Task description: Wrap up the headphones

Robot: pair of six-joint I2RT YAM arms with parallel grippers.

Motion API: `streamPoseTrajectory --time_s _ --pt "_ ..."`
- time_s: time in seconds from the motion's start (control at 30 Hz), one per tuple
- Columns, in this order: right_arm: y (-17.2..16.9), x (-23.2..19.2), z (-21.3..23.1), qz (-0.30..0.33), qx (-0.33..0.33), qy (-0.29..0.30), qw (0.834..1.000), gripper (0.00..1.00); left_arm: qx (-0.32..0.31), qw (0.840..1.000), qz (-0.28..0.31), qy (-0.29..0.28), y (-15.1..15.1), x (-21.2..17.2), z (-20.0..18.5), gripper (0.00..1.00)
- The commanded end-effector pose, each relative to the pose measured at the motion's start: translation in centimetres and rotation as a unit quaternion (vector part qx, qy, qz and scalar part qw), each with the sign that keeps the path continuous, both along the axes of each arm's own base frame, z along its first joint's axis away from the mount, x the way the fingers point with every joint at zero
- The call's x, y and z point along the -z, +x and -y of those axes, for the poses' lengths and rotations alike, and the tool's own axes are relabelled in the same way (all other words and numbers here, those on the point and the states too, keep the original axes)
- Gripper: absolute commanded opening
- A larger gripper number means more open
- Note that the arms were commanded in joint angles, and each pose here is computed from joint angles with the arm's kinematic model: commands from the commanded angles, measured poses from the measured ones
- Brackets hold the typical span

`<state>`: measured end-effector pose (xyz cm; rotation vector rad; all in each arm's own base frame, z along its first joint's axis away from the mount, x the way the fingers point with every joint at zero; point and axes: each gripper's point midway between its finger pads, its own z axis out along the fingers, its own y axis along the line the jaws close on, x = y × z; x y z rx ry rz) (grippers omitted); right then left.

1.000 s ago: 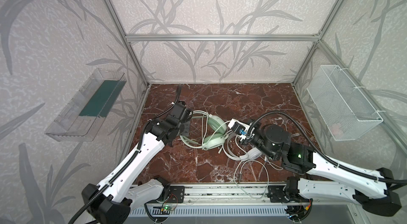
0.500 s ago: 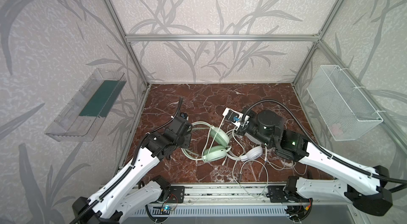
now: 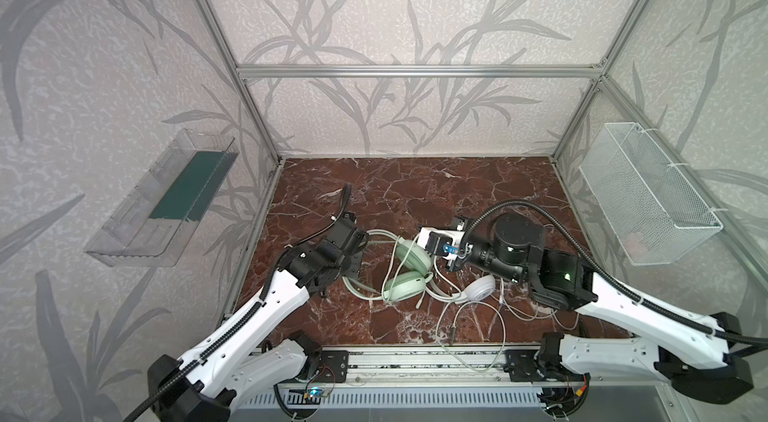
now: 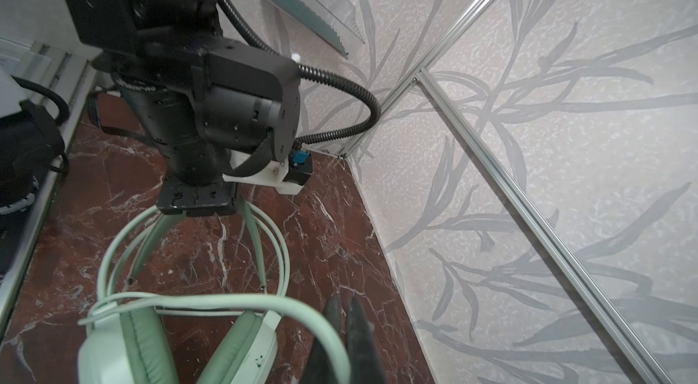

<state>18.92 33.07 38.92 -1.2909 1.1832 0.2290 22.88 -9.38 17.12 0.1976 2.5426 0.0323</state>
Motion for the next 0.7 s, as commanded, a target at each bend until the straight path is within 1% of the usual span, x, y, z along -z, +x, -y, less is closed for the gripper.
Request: streamPoseTrajectory --time_s 0.0,0.07,0.17,0.23,0.37,0.53,0.67 --pt "2.5 -2.2 0.3 0.033 0.025 0.017 0.999 0.00 0.024 0.999 0.010 -0.032 -0.4 -0.7 1.1 0.00" --pt "5.0 -1.8 1.5 0.012 0.048 0.020 0.999 0.00 0.032 0.998 0.022 -0.045 -0.7 -1.4 1.2 0.00" --pt "7.0 -1.5 2.7 -0.007 0.063 0.030 0.998 0.01 0.046 0.996 0.037 -0.072 -1.3 -2.3 1.6 0.00" --pt "7.3 -1.1 2.6 -0.026 0.045 0.036 0.998 0.07 0.061 0.993 0.040 -0.095 -1.8 -2.7 2.2 0.00" --pt "8.5 0.1 1.2 -0.045 0.029 0.026 0.998 0.08 0.090 0.986 0.037 -0.134 -2.5 -3.1 3.6 0.00" --pt "10.3 1.5 -0.4 -0.071 0.021 0.014 0.997 0.07 0.095 0.985 0.036 -0.137 -2.7 -3.3 3.8 0.00" --pt "12.8 3.5 -0.5 -0.106 0.038 0.010 0.994 0.07 0.098 0.983 0.042 -0.149 -2.9 -3.8 3.9 0.00"
